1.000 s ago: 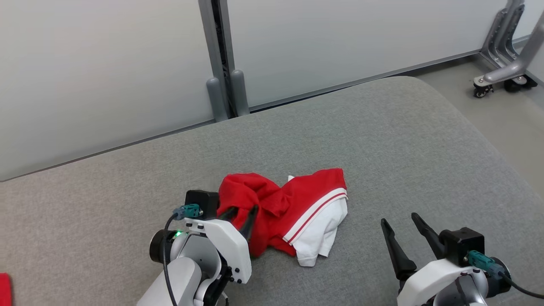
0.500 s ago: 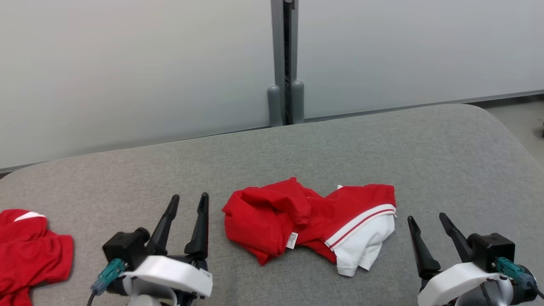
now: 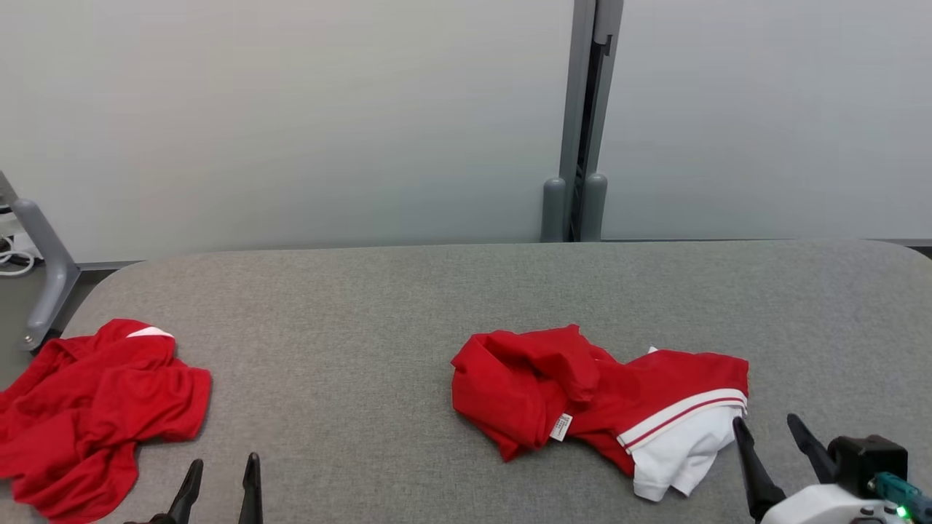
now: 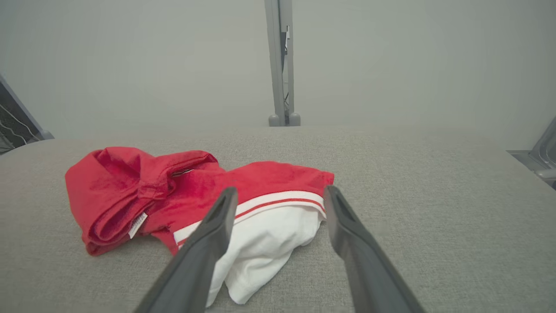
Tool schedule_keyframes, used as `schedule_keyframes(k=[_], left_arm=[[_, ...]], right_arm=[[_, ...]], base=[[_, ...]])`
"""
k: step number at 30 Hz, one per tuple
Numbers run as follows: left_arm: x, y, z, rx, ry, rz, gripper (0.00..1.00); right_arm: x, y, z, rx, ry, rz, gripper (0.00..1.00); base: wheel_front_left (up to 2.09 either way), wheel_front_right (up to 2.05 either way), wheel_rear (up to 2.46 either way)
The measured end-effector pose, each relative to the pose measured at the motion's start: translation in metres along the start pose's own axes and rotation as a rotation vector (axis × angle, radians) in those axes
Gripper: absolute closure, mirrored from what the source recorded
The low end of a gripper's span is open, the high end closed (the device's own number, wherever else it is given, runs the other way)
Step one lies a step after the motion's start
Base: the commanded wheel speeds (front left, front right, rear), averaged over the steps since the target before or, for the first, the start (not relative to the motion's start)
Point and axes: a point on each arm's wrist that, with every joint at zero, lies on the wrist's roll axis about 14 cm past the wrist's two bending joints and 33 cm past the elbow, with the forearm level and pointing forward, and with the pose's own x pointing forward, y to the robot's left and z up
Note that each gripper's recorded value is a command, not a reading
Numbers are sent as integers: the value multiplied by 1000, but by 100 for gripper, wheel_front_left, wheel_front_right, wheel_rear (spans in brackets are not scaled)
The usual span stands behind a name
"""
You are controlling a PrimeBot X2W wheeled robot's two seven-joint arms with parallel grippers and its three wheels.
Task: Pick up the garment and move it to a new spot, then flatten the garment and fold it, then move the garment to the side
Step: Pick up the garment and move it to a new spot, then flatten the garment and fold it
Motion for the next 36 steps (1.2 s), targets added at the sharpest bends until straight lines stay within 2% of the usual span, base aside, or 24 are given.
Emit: schedule_keyframes(k=[6,15,31,36], left_arm=[[-9,9,-15,8,86,0,0],[-4,-2,-10,9,91,-35,0],[-1,-12,-17,9,126,-70,0],[2,-30,-23,-4,158,-135,0]], right_arm=[[-11,-17,-12,-23,51,-51,0],[-19,-27,-11,-17,59,-85,0],[-21,-23,-13,-4,60,-78,0],[-24,-26,-12,7,52,-89,0]], base=[[0,0,0],[0,0,0],[0,0,0],[0,0,0]])
